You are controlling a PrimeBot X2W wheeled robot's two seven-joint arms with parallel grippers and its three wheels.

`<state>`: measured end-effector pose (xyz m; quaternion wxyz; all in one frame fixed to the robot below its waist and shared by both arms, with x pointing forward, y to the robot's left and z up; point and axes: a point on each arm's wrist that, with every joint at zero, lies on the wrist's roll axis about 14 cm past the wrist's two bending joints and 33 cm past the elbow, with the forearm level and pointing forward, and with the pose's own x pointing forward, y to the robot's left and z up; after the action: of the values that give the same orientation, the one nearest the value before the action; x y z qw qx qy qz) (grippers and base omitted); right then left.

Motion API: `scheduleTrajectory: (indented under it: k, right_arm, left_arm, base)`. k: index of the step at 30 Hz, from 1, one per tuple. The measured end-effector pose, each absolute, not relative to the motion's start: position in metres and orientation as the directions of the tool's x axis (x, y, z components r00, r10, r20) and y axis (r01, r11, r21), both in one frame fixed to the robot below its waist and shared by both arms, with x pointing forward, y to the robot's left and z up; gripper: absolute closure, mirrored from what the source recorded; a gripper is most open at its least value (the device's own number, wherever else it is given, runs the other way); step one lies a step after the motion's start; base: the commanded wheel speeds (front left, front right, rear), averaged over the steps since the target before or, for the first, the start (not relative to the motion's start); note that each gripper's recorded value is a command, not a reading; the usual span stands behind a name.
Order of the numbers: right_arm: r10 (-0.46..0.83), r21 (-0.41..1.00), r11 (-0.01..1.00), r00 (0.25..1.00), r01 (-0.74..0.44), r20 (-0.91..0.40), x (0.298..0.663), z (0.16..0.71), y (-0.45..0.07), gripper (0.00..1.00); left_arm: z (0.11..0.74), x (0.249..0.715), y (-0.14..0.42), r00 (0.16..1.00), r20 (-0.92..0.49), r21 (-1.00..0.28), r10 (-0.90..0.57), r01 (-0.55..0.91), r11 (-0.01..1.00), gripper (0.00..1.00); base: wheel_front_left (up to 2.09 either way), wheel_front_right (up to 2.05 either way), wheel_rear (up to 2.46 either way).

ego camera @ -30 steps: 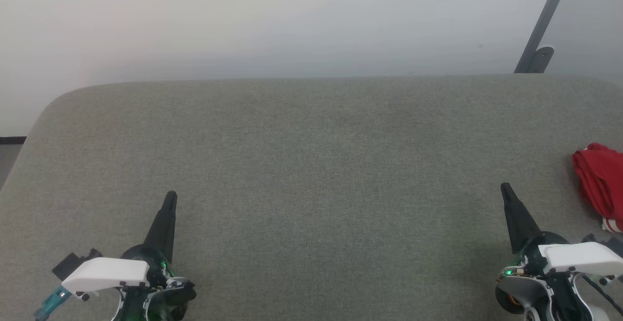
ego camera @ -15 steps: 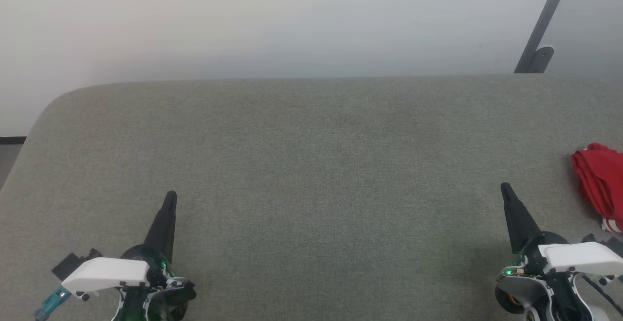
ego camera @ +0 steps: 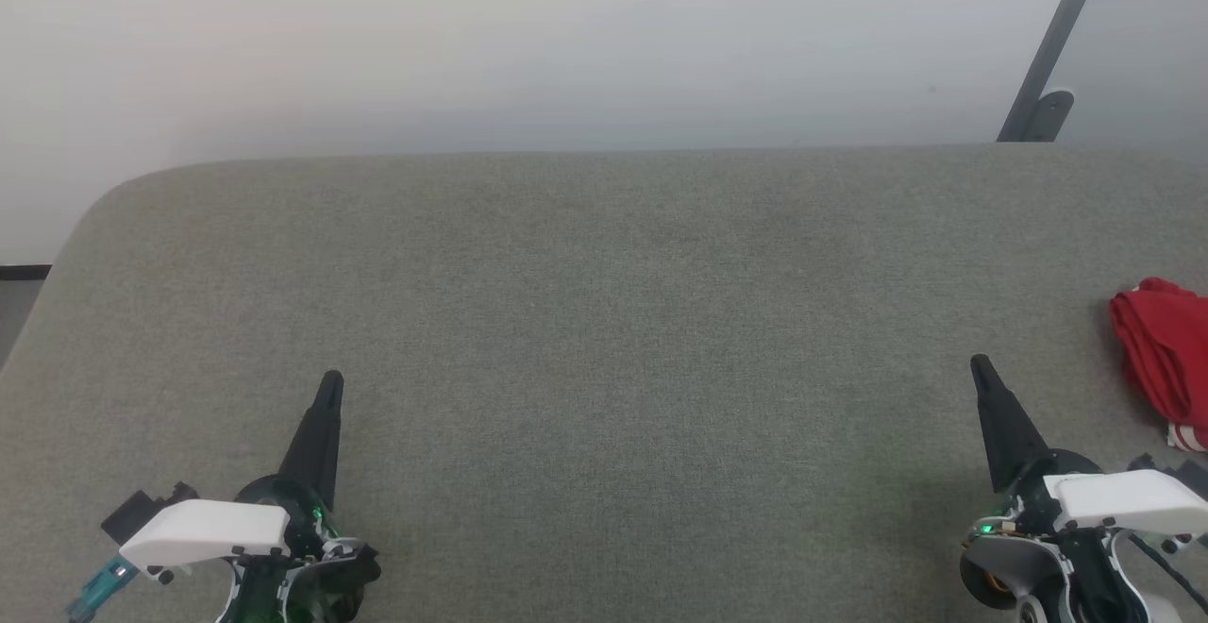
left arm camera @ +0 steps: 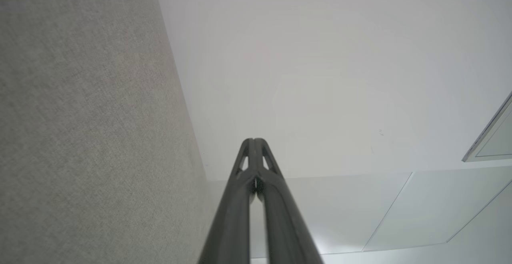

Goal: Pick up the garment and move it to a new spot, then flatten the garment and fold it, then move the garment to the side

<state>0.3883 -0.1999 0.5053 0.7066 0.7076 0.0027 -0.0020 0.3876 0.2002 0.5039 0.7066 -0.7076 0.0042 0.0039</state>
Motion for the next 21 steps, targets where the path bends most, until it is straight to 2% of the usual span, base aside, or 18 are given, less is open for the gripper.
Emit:
scheduleTrajectory:
  k: [21]
  right_arm:
    - [0.001, 1.0, -0.001, 1.0, 0.006, -0.006, 0.3883, 0.5054, -0.1998, 1.0]
  left_arm:
    - [0.5039, 0.3876, 0.2003, 1.0, -0.011, -1.0, 0.0, -0.011, -0.001, 1.0]
  base:
    - [0.0, 0.0, 0.0]
